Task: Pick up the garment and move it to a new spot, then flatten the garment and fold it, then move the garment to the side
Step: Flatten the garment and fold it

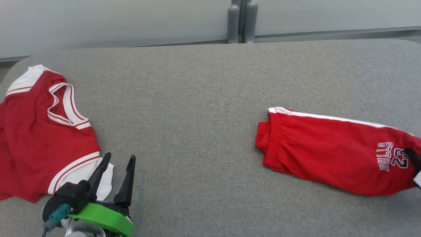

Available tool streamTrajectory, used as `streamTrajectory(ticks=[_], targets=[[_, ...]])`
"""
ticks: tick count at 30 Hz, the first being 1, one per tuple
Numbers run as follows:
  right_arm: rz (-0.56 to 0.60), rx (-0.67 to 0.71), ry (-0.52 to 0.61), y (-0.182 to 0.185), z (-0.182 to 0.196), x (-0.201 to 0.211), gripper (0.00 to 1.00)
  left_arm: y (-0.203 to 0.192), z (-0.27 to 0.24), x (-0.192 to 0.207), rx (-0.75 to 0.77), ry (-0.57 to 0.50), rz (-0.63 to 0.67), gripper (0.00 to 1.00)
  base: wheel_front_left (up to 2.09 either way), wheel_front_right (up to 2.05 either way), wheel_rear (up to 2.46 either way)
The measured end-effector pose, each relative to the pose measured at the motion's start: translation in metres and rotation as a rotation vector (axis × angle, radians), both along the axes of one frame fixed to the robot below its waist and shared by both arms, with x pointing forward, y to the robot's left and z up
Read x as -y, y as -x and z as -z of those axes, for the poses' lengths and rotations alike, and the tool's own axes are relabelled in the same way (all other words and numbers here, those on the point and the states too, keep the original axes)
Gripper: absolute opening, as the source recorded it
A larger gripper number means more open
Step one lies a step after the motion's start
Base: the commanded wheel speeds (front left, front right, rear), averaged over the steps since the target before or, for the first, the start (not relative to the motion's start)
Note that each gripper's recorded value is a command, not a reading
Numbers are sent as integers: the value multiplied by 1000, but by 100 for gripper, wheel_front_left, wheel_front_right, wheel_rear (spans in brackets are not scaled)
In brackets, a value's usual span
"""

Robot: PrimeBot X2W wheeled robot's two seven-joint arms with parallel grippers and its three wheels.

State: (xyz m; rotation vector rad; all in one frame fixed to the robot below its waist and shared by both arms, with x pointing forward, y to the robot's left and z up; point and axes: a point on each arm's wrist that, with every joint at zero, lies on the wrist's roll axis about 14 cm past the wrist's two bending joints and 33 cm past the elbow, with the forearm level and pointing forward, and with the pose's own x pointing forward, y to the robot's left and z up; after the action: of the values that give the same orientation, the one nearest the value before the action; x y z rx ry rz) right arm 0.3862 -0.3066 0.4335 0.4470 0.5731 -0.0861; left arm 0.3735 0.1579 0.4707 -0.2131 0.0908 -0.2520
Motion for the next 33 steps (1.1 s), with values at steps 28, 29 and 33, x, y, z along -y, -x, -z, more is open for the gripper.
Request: streamTrajectory(ticks=[28, 29, 33], targets=[[-759, -42, 208, -49, -30, -218, 0, 8, -16, -14, 46, 27, -82, 100, 0, 0, 0], [-772, -51, 222, -44, -29, -216, 0, 9, -16, -17, 47, 26, -88, 100, 0, 0, 0], [-782, -42, 251, -35, -34, -204, 0, 12, -11, -18, 33, 27, -92, 100, 0, 0, 0]])
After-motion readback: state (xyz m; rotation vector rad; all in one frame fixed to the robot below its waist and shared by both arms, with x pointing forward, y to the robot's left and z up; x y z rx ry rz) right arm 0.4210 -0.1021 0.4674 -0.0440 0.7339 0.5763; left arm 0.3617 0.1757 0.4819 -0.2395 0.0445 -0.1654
